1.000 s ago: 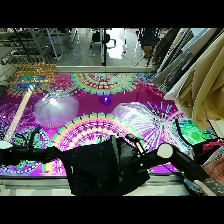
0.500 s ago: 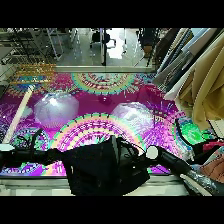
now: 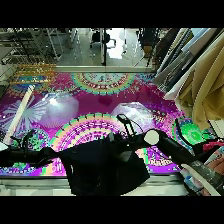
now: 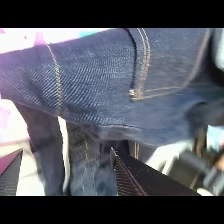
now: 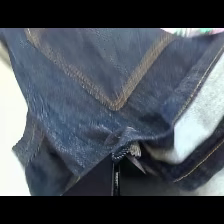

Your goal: Fold the clothes and pants, and hang the long-sleeved shirts on hangers.

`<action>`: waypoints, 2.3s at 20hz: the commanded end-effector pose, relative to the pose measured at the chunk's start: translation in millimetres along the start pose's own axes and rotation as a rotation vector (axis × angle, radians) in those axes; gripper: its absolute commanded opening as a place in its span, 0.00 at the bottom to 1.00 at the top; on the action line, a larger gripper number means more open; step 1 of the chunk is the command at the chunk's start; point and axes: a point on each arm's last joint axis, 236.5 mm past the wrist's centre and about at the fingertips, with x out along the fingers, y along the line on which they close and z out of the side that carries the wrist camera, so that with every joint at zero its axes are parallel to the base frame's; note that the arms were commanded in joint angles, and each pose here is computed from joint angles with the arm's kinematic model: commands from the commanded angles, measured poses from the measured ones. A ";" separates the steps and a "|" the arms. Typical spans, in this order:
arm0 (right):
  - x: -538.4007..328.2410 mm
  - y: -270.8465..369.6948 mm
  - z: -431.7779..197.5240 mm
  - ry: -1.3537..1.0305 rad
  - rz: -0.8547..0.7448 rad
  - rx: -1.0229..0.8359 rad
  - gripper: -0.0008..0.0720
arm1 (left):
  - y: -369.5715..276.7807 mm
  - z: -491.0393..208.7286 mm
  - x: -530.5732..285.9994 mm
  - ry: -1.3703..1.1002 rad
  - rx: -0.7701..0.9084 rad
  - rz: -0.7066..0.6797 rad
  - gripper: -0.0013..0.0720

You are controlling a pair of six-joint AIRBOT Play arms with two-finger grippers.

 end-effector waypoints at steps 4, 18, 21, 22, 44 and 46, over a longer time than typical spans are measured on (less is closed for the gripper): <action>-10.5 2.5 20.7 -0.038 -0.029 -0.043 0.05 | -15.9 43.1 16.8 -0.169 -0.020 -0.013 0.89; -92.3 52.4 34.8 -0.173 -0.028 -0.221 0.04 | -116.6 42.2 -19.0 -0.055 0.297 -0.198 0.02; -177.2 100.3 47.7 -0.316 -0.055 -0.395 0.04 | -234.7 19.1 -113.9 -0.157 0.598 -0.415 0.02; -215.4 125.8 54.0 -0.410 -0.046 -0.452 0.04 | -274.8 -5.2 -148.1 -0.182 0.710 -0.515 0.03; -129.9 -130.9 219.3 -0.278 -0.546 -0.233 0.04 | -211.2 156.7 -40.7 -0.587 0.369 -0.230 0.03; -82.1 -218.6 244.2 -0.376 -0.454 0.001 0.04 | -144.7 222.3 -0.8 -0.656 0.169 -0.129 0.03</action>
